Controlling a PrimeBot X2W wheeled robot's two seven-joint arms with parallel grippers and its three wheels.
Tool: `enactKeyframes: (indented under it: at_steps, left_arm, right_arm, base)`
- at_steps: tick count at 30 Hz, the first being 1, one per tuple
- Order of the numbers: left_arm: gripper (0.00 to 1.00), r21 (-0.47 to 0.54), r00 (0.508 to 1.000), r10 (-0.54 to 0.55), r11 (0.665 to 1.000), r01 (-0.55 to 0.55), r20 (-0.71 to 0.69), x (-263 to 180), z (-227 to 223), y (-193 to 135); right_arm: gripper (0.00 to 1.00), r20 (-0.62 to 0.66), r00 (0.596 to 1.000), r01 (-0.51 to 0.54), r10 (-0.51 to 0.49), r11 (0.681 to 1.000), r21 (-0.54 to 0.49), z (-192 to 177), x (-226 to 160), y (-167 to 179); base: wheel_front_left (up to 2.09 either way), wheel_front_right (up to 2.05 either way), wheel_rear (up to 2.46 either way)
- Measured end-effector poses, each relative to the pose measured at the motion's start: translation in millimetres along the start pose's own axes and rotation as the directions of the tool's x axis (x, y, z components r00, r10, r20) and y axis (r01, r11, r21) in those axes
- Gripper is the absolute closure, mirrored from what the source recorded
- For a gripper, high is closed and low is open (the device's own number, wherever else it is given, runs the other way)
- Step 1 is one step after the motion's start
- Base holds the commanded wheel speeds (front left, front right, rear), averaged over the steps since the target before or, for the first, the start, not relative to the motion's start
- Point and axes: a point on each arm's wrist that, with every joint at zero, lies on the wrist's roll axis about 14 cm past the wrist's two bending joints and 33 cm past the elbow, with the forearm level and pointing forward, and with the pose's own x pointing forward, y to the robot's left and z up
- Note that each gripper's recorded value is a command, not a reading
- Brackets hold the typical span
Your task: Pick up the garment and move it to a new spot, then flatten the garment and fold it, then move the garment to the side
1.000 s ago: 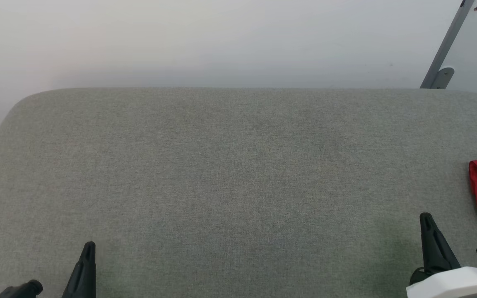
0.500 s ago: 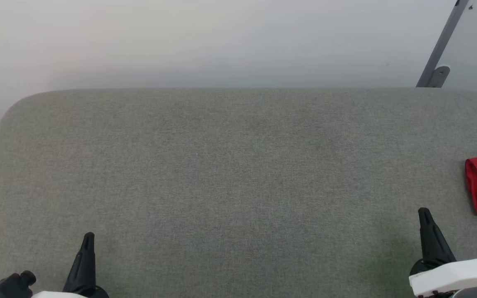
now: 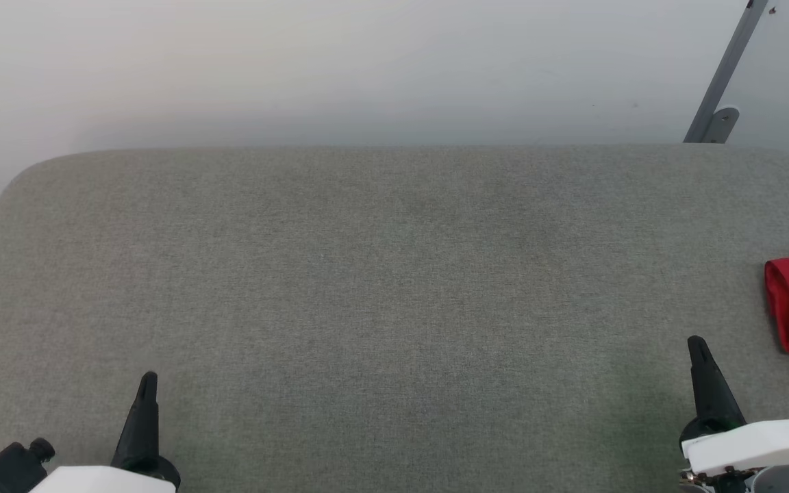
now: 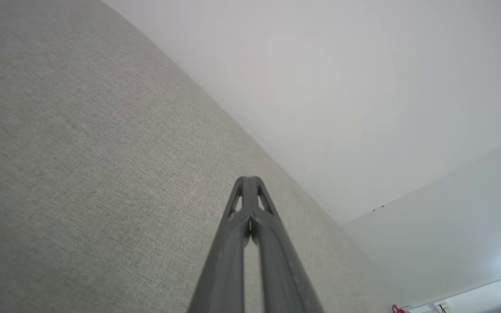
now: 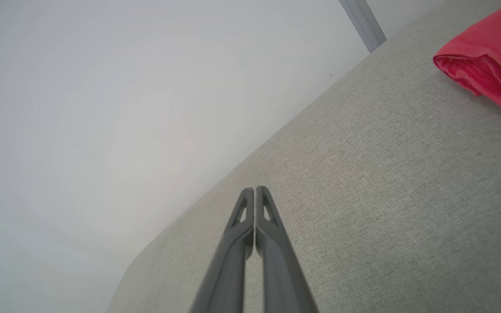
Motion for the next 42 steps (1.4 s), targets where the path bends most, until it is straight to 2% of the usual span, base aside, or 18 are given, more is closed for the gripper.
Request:
enactKeyframes:
  at_steps: [19, 32, 42]
  left_arm:
    - [1.0, -0.212, 1.0, -0.004, 0.977, 0.002, -0.012, 14.1, -2.9, -8.8]
    - [1.0, -0.325, 1.0, -0.014, 0.946, 0.006, -0.023, 21.2, -6.0, -15.1]
    - [1.0, -0.422, 0.999, -0.028, 0.907, 0.014, -0.027, 27.6, -7.5, -21.5]
  right_arm:
    - [1.0, 0.006, 1.0, -0.003, 0.002, 0.975, 0.22, 3.2, 5.7, 1.6]
    - [1.0, 0.007, 1.0, -0.004, 0.002, 0.939, 0.345, 4.5, 8.0, 1.4]
    - [1.0, 0.013, 1.0, -0.015, 0.01, 0.9, 0.436, 7.1, 10.5, 3.5]
  base:
    - [0.0, 0.0, 0.0]
    - [0.0, 0.0, 0.0]
    - [0.0, 0.0, 0.0]
